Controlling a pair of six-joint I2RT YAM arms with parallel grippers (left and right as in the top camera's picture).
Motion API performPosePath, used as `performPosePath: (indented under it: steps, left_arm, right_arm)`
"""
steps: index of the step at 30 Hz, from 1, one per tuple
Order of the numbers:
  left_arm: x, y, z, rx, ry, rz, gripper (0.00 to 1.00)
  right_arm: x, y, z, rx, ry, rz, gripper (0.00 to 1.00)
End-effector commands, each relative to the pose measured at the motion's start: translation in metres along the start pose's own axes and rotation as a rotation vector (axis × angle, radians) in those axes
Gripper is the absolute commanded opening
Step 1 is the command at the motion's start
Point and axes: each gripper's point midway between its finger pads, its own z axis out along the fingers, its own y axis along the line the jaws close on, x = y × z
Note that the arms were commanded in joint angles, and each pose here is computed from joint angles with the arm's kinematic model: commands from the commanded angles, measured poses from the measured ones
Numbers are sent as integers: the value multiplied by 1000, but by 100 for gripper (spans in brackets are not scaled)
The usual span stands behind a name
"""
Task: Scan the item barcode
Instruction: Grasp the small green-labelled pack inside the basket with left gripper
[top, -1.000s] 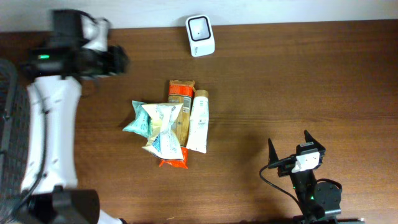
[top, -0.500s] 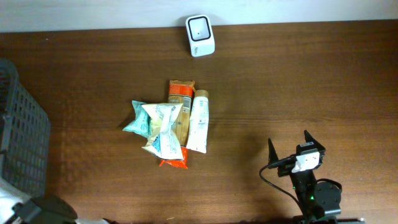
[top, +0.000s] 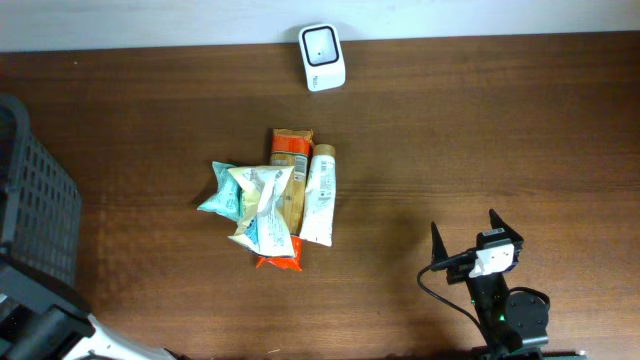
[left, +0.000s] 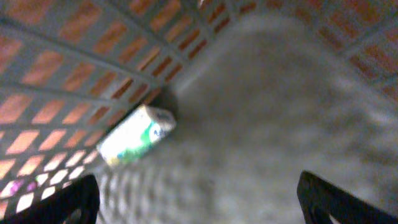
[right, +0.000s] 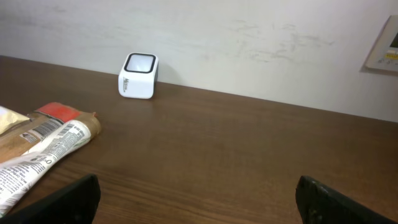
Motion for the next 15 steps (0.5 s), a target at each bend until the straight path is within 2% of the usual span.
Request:
performPosePath:
  steps: [1, 5, 10, 15]
  left_arm:
    - [16, 18, 27, 6, 26, 114, 99]
    - [25, 51, 47, -16, 27, 77, 99]
    - [36, 58, 68, 49, 53, 43, 92]
    - [59, 44, 97, 92, 129, 117, 89]
  right_arm:
    - [3, -3, 0, 15, 5, 8, 99]
    - [3, -3, 0, 15, 5, 8, 99]
    - [3, -3, 0, 15, 5, 8, 99]
    - [3, -3, 0, 15, 5, 8, 99]
